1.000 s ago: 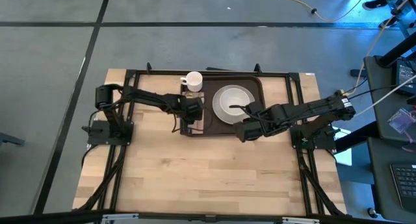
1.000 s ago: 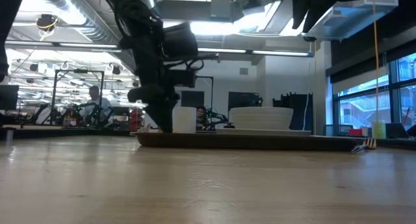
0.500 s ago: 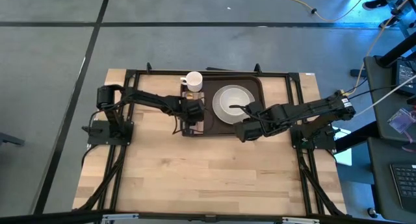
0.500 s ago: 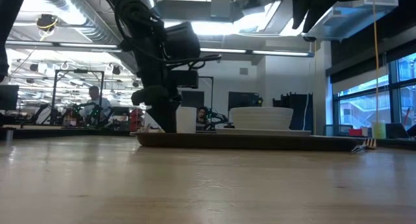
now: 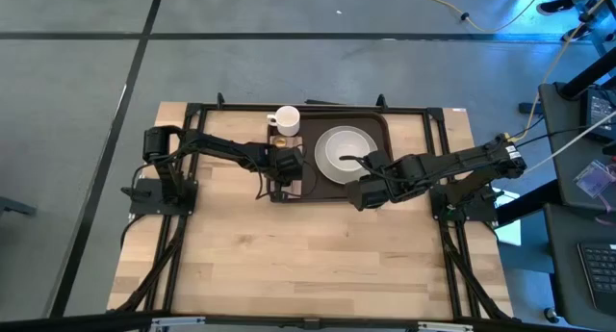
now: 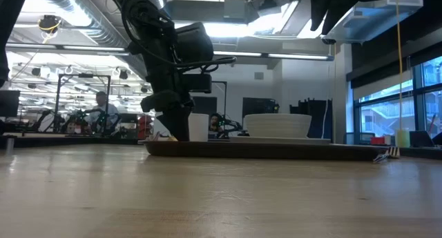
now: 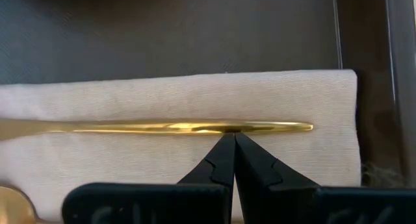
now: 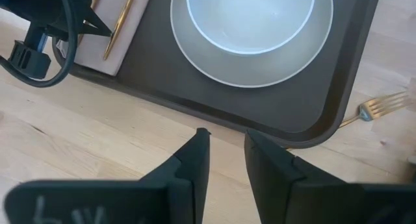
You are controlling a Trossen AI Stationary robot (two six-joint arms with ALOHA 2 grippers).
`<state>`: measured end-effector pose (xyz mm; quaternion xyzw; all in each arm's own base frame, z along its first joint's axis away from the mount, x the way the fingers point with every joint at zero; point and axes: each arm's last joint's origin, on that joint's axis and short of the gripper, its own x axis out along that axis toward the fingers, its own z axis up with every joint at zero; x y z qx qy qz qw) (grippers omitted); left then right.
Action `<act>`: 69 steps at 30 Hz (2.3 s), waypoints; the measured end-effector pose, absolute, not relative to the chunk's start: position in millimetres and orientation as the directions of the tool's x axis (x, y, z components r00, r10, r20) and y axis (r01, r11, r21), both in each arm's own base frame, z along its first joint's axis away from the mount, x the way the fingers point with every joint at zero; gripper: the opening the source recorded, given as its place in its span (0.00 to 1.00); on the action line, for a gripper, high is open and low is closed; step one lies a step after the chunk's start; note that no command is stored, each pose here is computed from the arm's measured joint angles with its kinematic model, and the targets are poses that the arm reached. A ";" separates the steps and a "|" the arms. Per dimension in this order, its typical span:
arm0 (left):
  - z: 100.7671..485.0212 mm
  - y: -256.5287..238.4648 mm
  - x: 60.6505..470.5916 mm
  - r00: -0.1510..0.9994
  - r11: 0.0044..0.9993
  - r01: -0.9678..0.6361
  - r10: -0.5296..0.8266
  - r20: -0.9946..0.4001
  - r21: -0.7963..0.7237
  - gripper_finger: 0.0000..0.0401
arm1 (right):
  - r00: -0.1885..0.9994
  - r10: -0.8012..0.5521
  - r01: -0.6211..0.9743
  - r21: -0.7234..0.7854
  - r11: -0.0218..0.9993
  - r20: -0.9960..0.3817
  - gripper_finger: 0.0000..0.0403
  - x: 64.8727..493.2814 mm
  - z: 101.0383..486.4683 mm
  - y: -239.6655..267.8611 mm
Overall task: Set up tray
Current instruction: Put the gold knife on the light brown napkin to the right of the gold spoon, then put the gold fork on the light brown napkin to the right of the gold spoon
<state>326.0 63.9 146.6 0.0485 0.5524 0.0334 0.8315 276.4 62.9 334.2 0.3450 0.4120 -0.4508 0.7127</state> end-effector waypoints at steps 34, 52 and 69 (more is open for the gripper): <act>155.4 74.0 315.4 0.349 0.990 -0.070 0.142 -0.926 0.126 0.01 | 0.253 -0.358 0.927 0.120 0.354 -0.899 0.25 276.5 334.1 62.9; 324.9 89.8 223.9 0.828 0.967 -0.244 0.250 -0.502 0.079 0.01 | 0.044 -0.328 0.996 0.066 -0.058 -0.943 0.25 260.2 328.6 61.3; 329.5 106.7 212.4 0.835 0.961 -0.240 0.275 -0.476 0.136 0.01 | -0.149 -0.267 0.945 -0.058 -0.321 -0.952 0.25 241.1 255.3 70.2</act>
